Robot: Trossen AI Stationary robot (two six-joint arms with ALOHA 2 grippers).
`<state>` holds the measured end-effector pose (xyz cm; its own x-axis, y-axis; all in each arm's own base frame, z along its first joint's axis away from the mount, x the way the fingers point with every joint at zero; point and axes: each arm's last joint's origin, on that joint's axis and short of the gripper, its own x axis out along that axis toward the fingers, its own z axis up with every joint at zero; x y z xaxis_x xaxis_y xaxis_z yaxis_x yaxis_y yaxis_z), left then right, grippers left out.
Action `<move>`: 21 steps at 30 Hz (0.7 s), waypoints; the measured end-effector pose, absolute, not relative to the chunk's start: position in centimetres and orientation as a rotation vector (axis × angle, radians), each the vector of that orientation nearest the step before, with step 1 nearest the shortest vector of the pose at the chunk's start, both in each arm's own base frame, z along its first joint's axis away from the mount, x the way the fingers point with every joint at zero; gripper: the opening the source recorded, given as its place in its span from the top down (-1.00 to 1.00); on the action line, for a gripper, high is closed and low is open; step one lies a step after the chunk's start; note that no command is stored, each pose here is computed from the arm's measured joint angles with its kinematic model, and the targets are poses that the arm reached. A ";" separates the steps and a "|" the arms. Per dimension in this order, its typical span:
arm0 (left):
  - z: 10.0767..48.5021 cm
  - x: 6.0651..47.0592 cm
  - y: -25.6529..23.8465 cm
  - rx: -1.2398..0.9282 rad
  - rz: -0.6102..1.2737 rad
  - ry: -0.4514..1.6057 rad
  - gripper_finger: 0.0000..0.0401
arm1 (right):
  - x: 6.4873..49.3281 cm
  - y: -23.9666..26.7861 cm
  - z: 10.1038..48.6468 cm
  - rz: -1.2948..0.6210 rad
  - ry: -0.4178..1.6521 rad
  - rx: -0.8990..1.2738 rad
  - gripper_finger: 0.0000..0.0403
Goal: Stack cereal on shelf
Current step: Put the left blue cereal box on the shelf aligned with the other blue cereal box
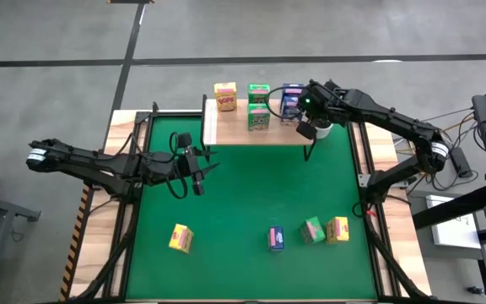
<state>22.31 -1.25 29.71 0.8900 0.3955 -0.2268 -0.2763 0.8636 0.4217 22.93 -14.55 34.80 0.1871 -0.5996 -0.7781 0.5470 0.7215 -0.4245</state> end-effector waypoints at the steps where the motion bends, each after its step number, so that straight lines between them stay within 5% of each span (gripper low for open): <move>1: 29.7 22.3 -1.3 0.392 0.358 0.314 0.34 | 23.0 -14.6 34.8 -0.809 1.117 -0.064 0.96; 21: 29.7 22.3 -1.3 0.392 0.358 0.317 0.34 | 23.2 -14.7 35.8 -0.810 1.021 -0.116 0.96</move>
